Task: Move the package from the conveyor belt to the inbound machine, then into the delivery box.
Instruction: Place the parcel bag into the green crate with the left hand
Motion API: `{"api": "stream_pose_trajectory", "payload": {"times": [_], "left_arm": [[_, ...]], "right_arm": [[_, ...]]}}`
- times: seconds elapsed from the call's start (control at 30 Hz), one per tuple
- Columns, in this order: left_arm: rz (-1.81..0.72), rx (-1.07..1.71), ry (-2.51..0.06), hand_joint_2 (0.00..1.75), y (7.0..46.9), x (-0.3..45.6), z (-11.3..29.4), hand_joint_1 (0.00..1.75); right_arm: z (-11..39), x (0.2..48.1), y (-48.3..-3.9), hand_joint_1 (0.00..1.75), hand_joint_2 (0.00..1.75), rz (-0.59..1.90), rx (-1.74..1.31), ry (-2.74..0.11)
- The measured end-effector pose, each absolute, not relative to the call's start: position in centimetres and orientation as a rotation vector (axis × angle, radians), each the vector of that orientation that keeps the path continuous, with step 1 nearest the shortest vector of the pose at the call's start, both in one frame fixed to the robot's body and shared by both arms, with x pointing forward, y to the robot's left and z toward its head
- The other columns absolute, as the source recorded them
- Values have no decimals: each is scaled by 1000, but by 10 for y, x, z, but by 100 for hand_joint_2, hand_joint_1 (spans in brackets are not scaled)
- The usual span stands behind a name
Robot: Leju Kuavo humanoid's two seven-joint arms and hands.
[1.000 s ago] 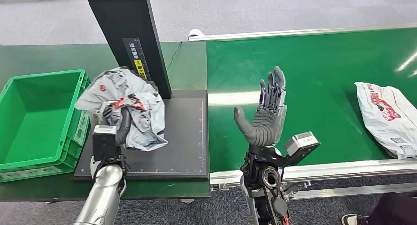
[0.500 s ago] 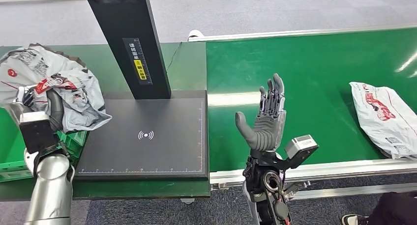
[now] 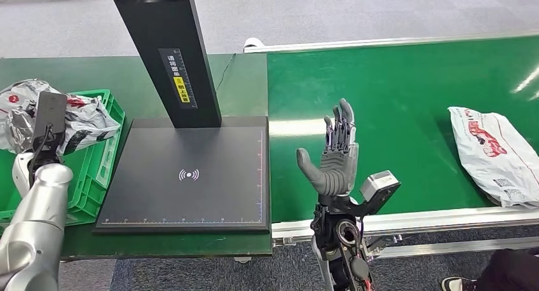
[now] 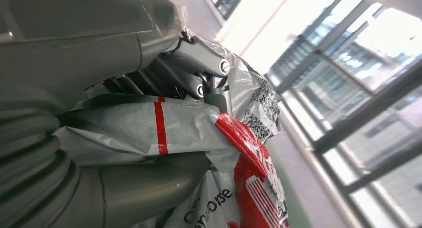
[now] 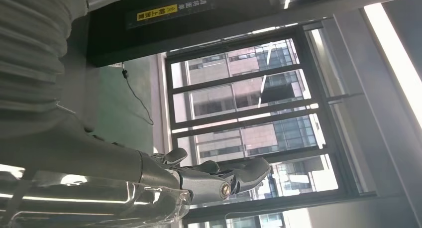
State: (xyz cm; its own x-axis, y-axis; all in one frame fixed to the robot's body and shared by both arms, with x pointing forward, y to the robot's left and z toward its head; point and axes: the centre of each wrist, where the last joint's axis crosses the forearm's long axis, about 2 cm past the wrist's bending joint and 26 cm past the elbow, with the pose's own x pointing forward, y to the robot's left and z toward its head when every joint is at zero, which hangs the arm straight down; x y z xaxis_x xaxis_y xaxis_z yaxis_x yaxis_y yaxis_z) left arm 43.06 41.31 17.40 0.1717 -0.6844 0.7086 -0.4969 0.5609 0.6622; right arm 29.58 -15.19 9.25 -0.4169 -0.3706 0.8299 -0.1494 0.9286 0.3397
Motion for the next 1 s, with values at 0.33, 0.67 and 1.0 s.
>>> {"api": "stream_pose_trajectory", "payload": {"times": [0.33,0.67,1.0], "left_arm": [[-193,1072,-1331,175,434,433,180,0],[-99,1075,-1351,175,443,432,183,0],[42,1130,-1399,175,453,433,194,0]], "right_arm": [[89,297,-153,0,175,-252,379,-1988],[85,295,-156,0,175,-255,362,-1981],[84,295,-157,0,175,-253,357,-1978]]}}
